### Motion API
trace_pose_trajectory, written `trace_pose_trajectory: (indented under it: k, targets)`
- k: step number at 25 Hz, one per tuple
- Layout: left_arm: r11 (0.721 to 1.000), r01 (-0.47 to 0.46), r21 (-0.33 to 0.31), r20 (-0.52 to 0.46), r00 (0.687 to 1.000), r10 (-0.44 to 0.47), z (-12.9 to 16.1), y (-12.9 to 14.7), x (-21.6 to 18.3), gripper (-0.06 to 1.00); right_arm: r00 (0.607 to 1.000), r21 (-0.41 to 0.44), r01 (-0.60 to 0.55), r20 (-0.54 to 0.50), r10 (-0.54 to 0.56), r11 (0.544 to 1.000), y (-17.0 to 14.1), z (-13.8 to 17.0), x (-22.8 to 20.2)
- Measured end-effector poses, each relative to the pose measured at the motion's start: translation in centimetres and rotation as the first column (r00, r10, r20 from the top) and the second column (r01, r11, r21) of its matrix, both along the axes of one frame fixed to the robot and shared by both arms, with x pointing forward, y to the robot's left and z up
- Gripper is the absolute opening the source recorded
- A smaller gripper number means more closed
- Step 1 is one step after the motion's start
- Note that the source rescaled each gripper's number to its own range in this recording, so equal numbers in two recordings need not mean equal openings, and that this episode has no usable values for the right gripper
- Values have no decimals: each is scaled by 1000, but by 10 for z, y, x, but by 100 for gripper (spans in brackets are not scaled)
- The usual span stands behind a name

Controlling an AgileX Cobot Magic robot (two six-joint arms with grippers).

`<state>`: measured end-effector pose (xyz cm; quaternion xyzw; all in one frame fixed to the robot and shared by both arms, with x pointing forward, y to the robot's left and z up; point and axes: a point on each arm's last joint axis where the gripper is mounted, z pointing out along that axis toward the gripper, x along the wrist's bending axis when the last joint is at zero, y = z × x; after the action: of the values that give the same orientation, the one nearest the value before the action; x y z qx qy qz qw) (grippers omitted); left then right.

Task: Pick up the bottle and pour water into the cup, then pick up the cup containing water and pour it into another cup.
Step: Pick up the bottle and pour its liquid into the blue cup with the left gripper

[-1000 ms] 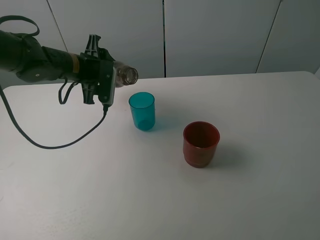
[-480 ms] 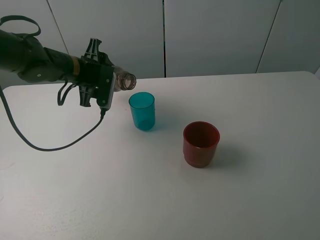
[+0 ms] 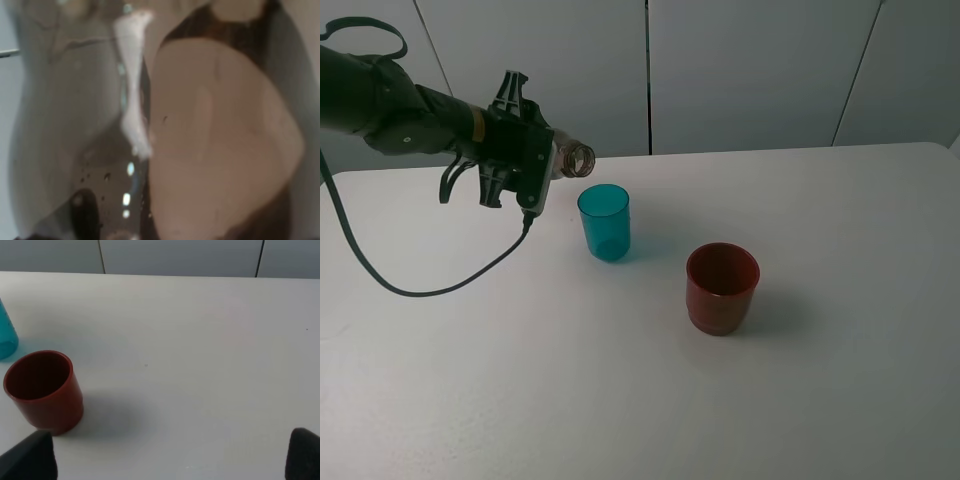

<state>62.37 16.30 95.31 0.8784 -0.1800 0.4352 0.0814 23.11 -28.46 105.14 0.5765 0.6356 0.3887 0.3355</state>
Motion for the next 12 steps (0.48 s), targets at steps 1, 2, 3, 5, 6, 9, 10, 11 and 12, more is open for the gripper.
trace_pose_trajectory:
  k: [1,2,3,5,6,9,10,11,12]
  targets:
    - [1000,1,4,-1,1000,-1,0,-1,0,1,1000,0,0,0,0,1000,0,0,0]
    - [1000,0,8,-3,1000,0,0,-1,0,1,1000,0,0,0,0,1000,0,0,0]
    - [1000,2,12,-4,1000,-2,0,-2,-1,1,1000,0,0,0,0,1000,0,0,0]
    - [1000,6,26,-5,1000,-6,-1,-2,-1,1,1000,0,0,0,0,1000,0,0,0]
    - [999,9,31,-4,1000,-8,0,-2,-1,1,1000,0,0,0,0,1000,0,0,0]
    - [999,9,43,-7,1000,-8,-1,-1,-1,1,1000,0,0,0,0,1000,0,0,0]
    - [999,8,48,-9,1000,-7,-1,-1,-1,1,1000,0,0,0,0,1000,0,0,0]
    - [999,9,53,-11,1000,-8,-1,-1,-2,1,1000,0,0,0,0,1000,0,0,0]
    - [998,10,56,-11,1000,-10,-2,-1,-2,1,1000,0,0,0,0,1000,0,0,0]
